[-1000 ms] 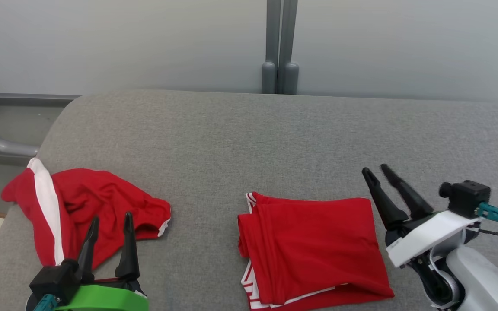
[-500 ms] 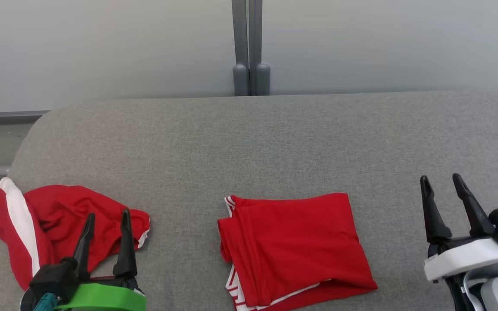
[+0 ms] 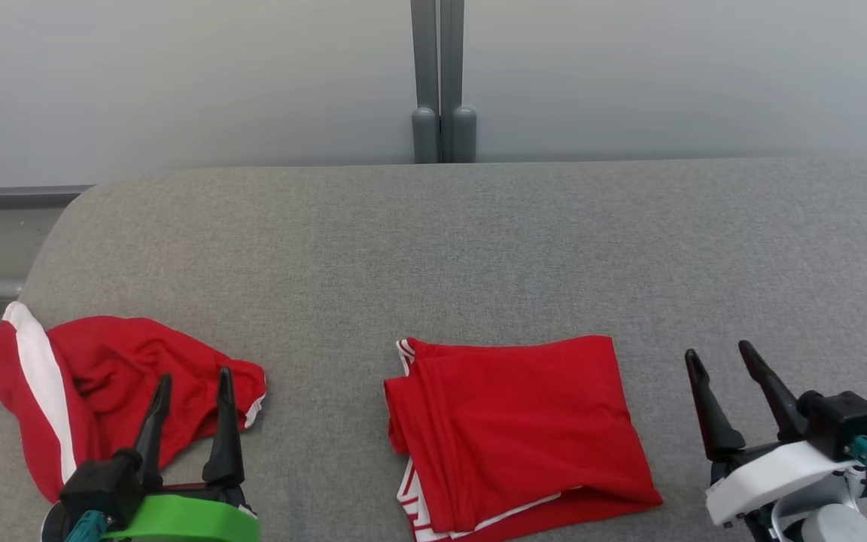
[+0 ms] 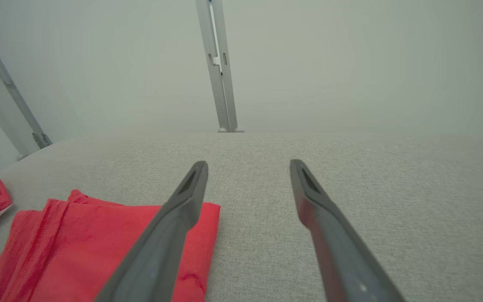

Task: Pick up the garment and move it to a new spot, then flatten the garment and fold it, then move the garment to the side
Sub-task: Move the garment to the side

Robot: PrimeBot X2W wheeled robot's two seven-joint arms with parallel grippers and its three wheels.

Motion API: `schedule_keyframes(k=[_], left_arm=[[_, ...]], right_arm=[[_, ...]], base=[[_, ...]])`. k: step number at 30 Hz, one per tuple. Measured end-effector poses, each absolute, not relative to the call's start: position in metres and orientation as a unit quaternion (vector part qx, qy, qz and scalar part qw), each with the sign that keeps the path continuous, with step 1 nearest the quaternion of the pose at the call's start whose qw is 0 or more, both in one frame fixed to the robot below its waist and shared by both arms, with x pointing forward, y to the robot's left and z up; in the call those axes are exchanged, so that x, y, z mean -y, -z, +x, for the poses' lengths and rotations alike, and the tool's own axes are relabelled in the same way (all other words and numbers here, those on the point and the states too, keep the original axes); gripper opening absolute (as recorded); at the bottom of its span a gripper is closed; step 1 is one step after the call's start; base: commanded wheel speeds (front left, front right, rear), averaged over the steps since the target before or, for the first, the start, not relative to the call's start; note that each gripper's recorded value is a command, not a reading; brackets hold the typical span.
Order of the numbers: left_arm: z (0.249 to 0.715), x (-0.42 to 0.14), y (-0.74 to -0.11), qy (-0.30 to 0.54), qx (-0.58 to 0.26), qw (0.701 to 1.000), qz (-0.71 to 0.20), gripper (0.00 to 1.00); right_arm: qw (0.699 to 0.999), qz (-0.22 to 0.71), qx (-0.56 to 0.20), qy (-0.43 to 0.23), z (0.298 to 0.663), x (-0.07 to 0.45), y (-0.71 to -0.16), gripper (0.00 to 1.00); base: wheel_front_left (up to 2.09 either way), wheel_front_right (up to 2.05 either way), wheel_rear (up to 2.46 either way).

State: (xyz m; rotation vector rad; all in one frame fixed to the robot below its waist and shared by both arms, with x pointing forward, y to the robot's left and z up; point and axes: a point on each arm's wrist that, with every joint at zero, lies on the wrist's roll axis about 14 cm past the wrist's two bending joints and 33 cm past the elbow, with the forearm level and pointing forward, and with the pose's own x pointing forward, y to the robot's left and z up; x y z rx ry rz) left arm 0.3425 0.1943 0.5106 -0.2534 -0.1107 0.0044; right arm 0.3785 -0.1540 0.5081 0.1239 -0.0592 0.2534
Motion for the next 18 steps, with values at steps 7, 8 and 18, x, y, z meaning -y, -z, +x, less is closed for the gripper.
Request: schedule_keyframes(k=[7, 8, 18], left_arm=[[0.338, -0.197, -0.506, -0.009, 0.049, 0.991, -0.128, 1.0], [0.337, -0.198, -0.506, -0.011, 0.048, 0.991, -0.128, 1.0], [0.332, -0.213, -0.503, -0.037, 0.046, 0.99, -0.128, 1.0]], right_arm=[[0.978, 0.072, -0.085, -0.177, 0.393, 0.118, -0.47, 1.0], [0.975, 0.074, -0.106, -0.18, 0.396, 0.114, -0.464, 1.0], [0.936, 0.114, -0.274, -0.19, 0.401, 0.088, -0.401, 1.0]], base=[[0.0, 0.0, 0.0], [0.0, 0.0, 0.0], [0.0, 0.0, 0.0]])
